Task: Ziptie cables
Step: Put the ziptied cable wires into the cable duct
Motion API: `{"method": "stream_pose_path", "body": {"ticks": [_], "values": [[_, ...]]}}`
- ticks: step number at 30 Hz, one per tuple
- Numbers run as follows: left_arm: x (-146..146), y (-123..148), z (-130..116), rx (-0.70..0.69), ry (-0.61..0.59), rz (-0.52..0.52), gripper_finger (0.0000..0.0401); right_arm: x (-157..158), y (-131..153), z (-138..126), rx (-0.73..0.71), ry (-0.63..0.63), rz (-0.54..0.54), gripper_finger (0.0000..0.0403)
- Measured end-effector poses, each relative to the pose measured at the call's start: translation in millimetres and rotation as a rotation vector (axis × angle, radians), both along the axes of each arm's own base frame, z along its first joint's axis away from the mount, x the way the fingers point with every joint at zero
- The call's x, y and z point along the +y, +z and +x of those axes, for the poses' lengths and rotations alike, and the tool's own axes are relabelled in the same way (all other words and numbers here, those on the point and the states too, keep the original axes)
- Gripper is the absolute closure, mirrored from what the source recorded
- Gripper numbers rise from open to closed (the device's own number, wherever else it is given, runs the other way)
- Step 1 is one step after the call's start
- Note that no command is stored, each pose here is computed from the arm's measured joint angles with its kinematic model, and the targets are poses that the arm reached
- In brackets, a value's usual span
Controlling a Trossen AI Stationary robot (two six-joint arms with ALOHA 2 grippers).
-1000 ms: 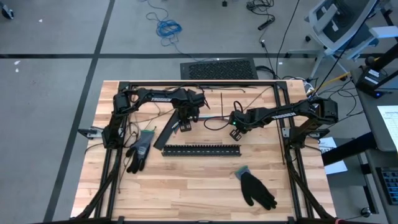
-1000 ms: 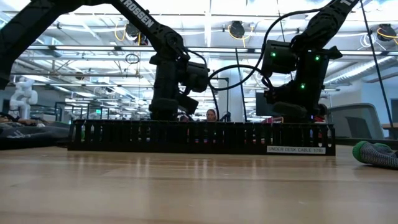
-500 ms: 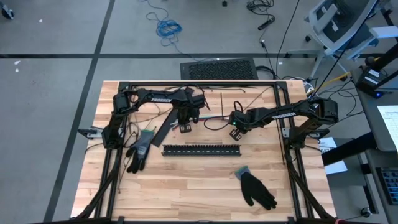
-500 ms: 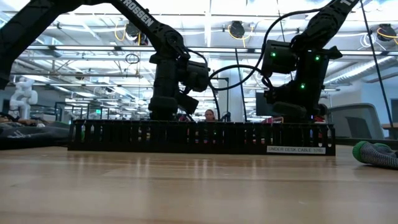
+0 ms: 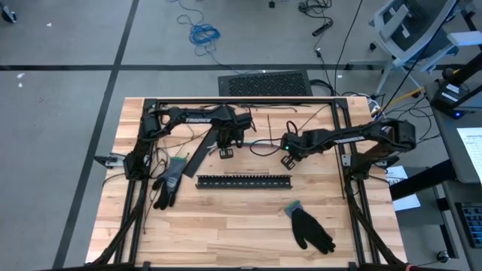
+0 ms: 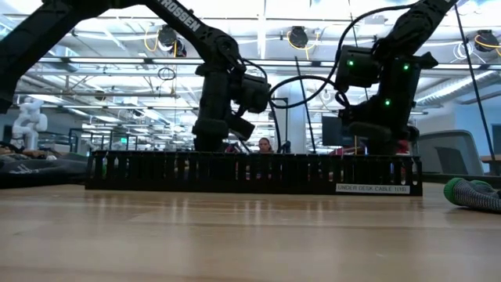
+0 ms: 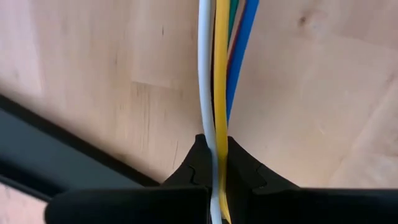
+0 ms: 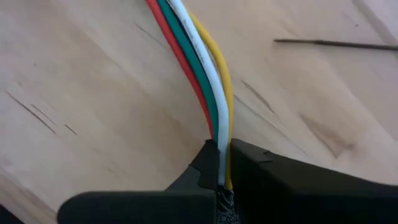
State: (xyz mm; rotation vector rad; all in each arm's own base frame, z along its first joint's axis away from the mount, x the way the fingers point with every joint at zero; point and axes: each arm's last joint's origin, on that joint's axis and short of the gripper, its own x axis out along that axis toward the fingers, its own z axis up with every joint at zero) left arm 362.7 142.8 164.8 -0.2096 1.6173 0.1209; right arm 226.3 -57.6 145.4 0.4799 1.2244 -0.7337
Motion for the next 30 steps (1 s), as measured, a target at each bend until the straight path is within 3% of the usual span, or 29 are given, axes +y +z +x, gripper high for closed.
{"method": "stream_pose_path", "body": {"ticks": [9,17,23,30], "values": [[1.1,20.2,2.2,0.024,-0.008,-0.004,0.0383,-0.1,16.4,-3.9,-0.068,-0.009,-0.047,0.0402],[7.5,39.5,7.7,-0.002,-0.042,0.064,0.0383,1.6,38.3,-11.4,-0.173,-0.036,-0.064,0.0402],[4.5,31.9,15.8,-0.103,-0.006,0.028,0.0383,3.9,47.1,-22.4,-0.162,-0.059,-0.063,0.0402],[-7.4,1.3,10.2,-0.077,-0.017,-0.007,0.0377,4.7,46.4,-24.9,-0.134,-0.056,-0.052,0.0402]]}}
